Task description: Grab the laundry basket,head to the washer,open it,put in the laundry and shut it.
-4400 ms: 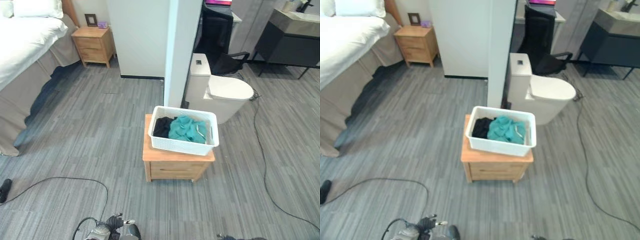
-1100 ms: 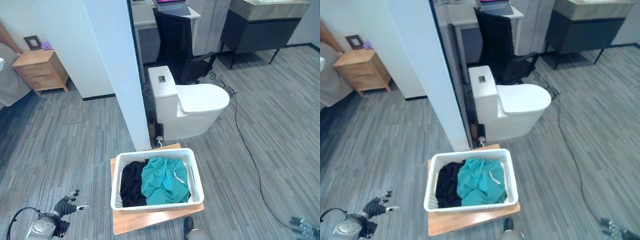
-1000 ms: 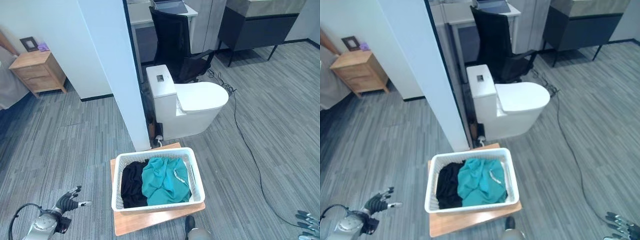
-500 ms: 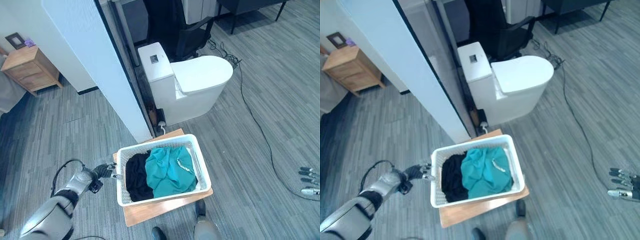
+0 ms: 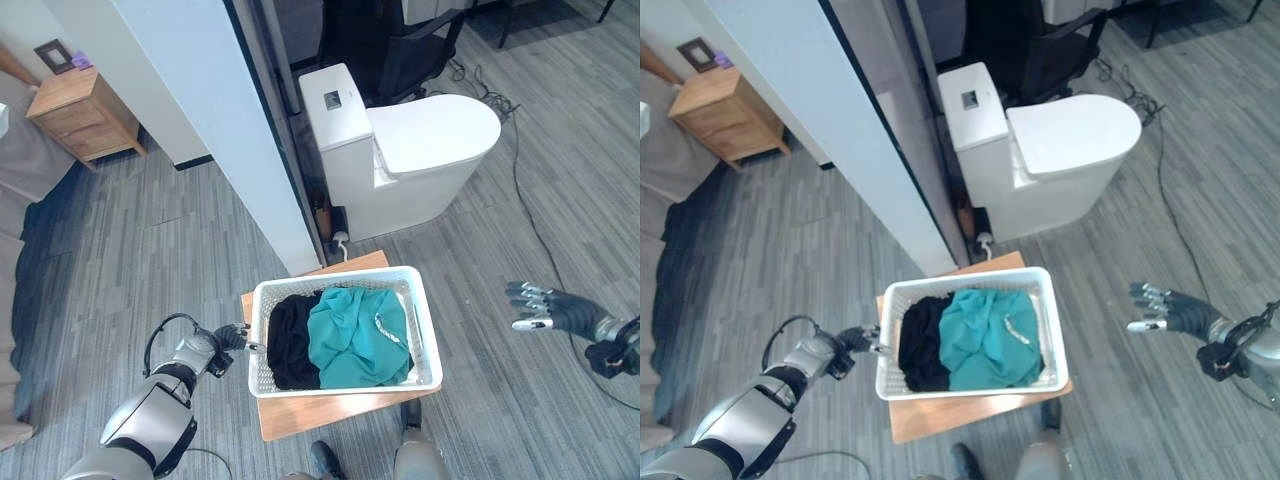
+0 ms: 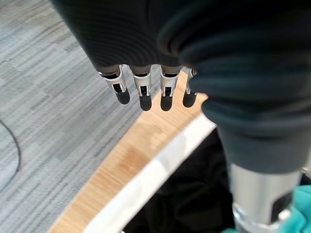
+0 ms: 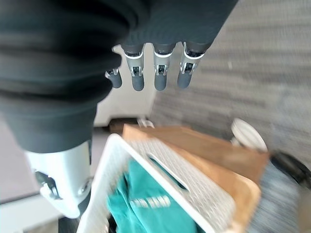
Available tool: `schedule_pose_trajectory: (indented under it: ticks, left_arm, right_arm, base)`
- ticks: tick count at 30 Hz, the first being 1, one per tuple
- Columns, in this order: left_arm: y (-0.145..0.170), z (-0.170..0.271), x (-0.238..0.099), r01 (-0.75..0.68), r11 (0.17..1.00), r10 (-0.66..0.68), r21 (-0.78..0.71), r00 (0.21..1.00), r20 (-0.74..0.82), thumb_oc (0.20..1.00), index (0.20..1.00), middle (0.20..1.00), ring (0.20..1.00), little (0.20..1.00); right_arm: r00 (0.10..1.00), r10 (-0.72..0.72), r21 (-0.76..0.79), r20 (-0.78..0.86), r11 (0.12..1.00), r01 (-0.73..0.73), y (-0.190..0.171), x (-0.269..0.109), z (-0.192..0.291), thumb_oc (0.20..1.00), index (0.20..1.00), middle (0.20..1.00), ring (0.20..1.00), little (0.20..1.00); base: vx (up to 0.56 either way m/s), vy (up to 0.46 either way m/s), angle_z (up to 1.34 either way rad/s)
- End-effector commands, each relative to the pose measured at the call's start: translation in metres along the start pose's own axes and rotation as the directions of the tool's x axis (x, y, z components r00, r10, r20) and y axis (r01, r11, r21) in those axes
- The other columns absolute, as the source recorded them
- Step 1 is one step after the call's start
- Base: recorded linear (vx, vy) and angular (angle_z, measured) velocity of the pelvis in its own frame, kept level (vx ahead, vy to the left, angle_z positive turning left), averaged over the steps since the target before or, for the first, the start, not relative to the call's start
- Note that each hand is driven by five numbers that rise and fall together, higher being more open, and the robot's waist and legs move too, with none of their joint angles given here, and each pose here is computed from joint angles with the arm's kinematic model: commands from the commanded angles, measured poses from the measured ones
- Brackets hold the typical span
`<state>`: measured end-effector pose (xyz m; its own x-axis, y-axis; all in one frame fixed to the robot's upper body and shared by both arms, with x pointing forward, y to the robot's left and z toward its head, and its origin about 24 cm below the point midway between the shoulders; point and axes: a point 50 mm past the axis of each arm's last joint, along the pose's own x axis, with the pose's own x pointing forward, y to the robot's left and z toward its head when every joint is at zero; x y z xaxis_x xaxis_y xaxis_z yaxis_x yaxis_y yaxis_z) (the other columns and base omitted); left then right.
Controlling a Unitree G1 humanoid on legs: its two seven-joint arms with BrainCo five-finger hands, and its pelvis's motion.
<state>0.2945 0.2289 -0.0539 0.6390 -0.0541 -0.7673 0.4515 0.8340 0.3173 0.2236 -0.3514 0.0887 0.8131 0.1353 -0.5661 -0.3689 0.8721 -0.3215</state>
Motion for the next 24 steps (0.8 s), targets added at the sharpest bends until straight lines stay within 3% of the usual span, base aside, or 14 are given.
schedule_pose_trajectory:
  ticks: [1, 5, 15, 20, 24]
  left_arm:
    - [0.019, 0.002, -0.004, -0.080, 0.997, 0.080, -0.022, 0.996, -0.025, 1.000, 1.000, 1.000, 1.000, 1.000]
    - [0.014, 0.001, -0.002, -0.085, 0.996, 0.084, -0.041, 0.996, -0.026, 1.000, 1.000, 1.000, 1.000, 1.000]
    - [-0.006, -0.009, 0.003, -0.067, 0.989, 0.061, -0.129, 0.997, -0.046, 1.000, 1.000, 1.000, 1.000, 1.000]
    - [0.002, 0.002, 0.002, -0.089, 0.972, 0.089, -0.217, 0.996, -0.011, 1.000, 1.000, 1.000, 1.000, 1.000]
    - [0.003, 0.007, 0.002, -0.093, 0.974, 0.096, -0.206, 0.995, 0.002, 1.000, 1.000, 1.000, 1.000, 1.000]
  right_arm:
    - [1.000, 0.005, -0.007, -0.008, 1.000, -0.005, 0.001, -0.002, 0.000, 1.000, 1.000, 1.000, 1.000, 1.000]
    - [0.996, 0.086, -0.010, -0.004, 0.996, -0.086, 0.017, 0.007, 0.004, 1.000, 1.000, 1.000, 1.000, 1.000]
    - [0.991, 0.131, 0.007, 0.013, 0.991, -0.131, 0.033, 0.014, 0.002, 1.000, 1.000, 1.000, 1.000, 1.000]
    - [0.991, 0.136, -0.023, -0.005, 0.990, -0.136, 0.037, 0.026, 0.007, 1.000, 1.000, 1.000, 1.000, 1.000]
    - [0.990, 0.139, -0.045, -0.016, 0.989, -0.140, 0.037, 0.030, 0.008, 1.000, 1.000, 1.000, 1.000, 1.000]
  base:
    - [0.00, 0.000, 0.00]
    - [-0.01, 0.002, 0.00]
    - [0.00, 0.000, 0.04]
    - [0.00, 0.000, 0.00]
    - [0.00, 0.000, 0.00]
